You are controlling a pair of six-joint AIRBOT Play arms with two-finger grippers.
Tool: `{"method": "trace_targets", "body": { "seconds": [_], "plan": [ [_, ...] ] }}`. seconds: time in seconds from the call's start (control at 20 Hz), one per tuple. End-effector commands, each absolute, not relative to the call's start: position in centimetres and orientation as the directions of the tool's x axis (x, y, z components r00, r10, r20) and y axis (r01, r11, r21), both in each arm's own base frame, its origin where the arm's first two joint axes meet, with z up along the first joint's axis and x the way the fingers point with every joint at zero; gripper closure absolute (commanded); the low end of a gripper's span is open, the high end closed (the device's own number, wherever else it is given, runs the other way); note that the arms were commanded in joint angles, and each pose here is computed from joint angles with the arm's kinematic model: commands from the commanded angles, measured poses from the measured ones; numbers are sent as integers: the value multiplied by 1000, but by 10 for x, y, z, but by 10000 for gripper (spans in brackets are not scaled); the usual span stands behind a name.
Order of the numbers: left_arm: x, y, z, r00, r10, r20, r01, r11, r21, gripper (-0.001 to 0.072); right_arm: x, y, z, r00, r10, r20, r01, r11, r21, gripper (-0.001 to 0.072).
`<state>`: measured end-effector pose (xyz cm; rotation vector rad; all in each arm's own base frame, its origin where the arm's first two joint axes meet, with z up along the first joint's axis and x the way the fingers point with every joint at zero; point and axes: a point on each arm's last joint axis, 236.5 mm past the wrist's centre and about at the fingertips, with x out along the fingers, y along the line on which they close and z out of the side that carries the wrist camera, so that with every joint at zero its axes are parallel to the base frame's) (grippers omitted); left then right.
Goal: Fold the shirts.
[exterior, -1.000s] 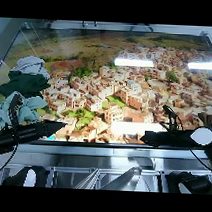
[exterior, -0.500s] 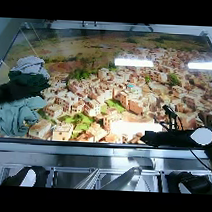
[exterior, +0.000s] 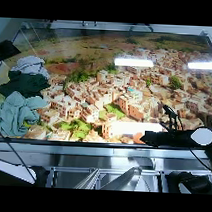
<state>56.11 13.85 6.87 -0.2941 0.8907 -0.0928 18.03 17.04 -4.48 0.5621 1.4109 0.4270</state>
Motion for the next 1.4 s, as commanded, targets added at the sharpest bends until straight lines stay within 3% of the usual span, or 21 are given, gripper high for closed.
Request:
{"method": "trace_targets", "body": {
  "seconds": [0.0,0.1,0.15,0.2,0.35,0.4,0.45,0.5,0.55,0.6,0.75,0.85,1.0,1.15,1.25,1.35],
  "plan": [
    [586,166,-25,545,-171,-821,-93,960,-262,364,180,171,-45,121,592,-797,50,798,600,695],
    [590,178,-53,555,-122,-823,-125,966,-227,361,180,171,-45,121,592,-797,49,798,600,695],
    [591,180,-57,564,-112,-818,-109,972,-208,140,180,171,-45,121,592,-797,49,798,600,695],
    [594,182,-56,575,-104,-812,-114,972,-205,-13,180,171,-45,121,592,-797,50,798,601,695],
    [600,186,-44,600,-91,-795,-109,975,-194,-13,180,171,-44,122,593,-796,50,797,602,695],
    [602,186,-42,605,-87,-792,-109,976,-190,25,181,171,-44,125,593,-795,50,797,602,695],
    [602,187,-41,606,-86,-791,-108,976,-189,129,181,171,-44,125,593,-795,50,797,602,695],
    [601,186,-42,601,-90,-794,-107,976,-192,297,181,171,-44,125,593,-795,49,797,602,695],
    [597,183,-44,587,-102,-803,-103,975,-199,596,182,171,-44,130,592,-795,50,797,602,695],
    [593,175,-46,567,-129,-813,-92,971,-219,686,183,171,-44,132,592,-795,49,797,602,695],
    [596,135,-13,594,-271,-758,-48,928,-369,688,183,171,-44,132,592,-795,46,797,602,695],
    [604,93,56,674,-405,-618,44,857,-514,688,183,171,-44,132,592,-795,46,797,602,695],
    [584,7,200,702,-638,-316,315,676,-667,687,183,171,-44,132,592,-795,47,797,602,695],
    [525,-82,313,581,-809,-92,557,478,-679,688,183,171,-44,132,592,-795,47,797,602,695],
    [483,-133,328,472,-870,-143,634,447,-631,689,183,171,-44,132,593,-794,48,797,603,695],
    [452,-173,299,354,-885,-303,617,464,-635,690,183,171,-44,131,593,-794,48,797,603,695]
  ]
}}
